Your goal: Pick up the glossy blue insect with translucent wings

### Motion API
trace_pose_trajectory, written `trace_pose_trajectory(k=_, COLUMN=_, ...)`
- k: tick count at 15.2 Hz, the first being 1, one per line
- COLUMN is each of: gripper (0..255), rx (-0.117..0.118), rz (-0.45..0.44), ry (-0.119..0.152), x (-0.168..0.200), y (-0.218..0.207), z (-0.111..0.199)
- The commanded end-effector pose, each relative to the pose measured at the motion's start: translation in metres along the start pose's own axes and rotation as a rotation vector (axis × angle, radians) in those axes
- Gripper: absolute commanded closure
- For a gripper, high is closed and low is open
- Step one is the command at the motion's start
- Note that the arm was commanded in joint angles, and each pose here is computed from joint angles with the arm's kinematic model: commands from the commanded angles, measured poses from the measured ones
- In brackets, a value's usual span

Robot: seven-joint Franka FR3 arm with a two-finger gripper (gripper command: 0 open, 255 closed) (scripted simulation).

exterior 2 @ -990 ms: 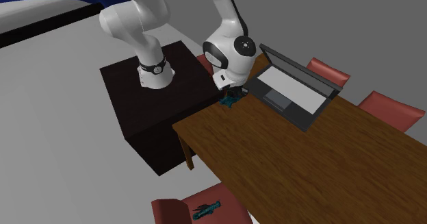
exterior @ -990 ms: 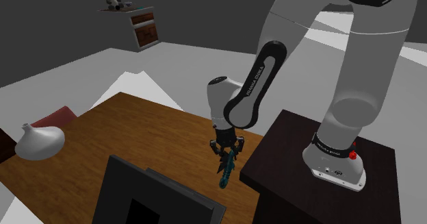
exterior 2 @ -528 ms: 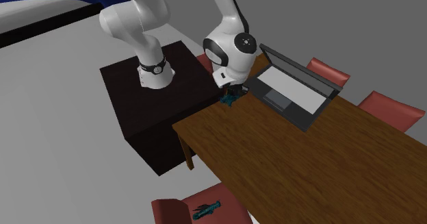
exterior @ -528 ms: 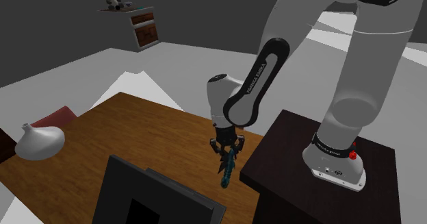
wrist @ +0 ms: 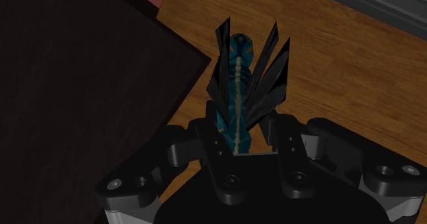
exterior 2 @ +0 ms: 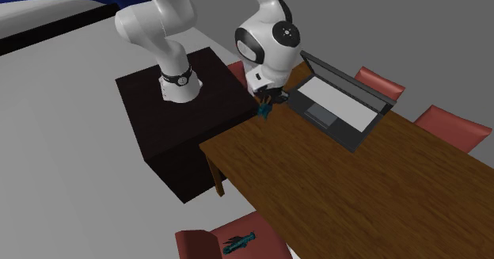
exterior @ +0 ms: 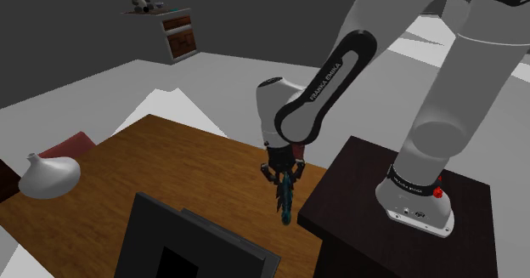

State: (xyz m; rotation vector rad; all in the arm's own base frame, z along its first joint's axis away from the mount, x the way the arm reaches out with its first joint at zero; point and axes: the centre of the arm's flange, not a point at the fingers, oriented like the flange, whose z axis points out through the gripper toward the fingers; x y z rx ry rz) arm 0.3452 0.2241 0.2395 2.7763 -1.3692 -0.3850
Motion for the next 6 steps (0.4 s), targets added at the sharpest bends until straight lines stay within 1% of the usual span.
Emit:
trace_pose_trajectory(k=1, gripper=255, rx=0.000, rz=0.000, ry=0.000, x=-0.003, y=0.001, z=-0.010)
trace_pose_trajectory(k=4, gripper=255, rx=0.000, rz=0.000, ry=0.000, x=-0.006, y=0.003, z=-0.025)
trace_pose_trajectory(k=6, gripper=255, rx=0.000, rz=0.000, ry=0.000, x=-0.006, y=0.003, z=-0.026)
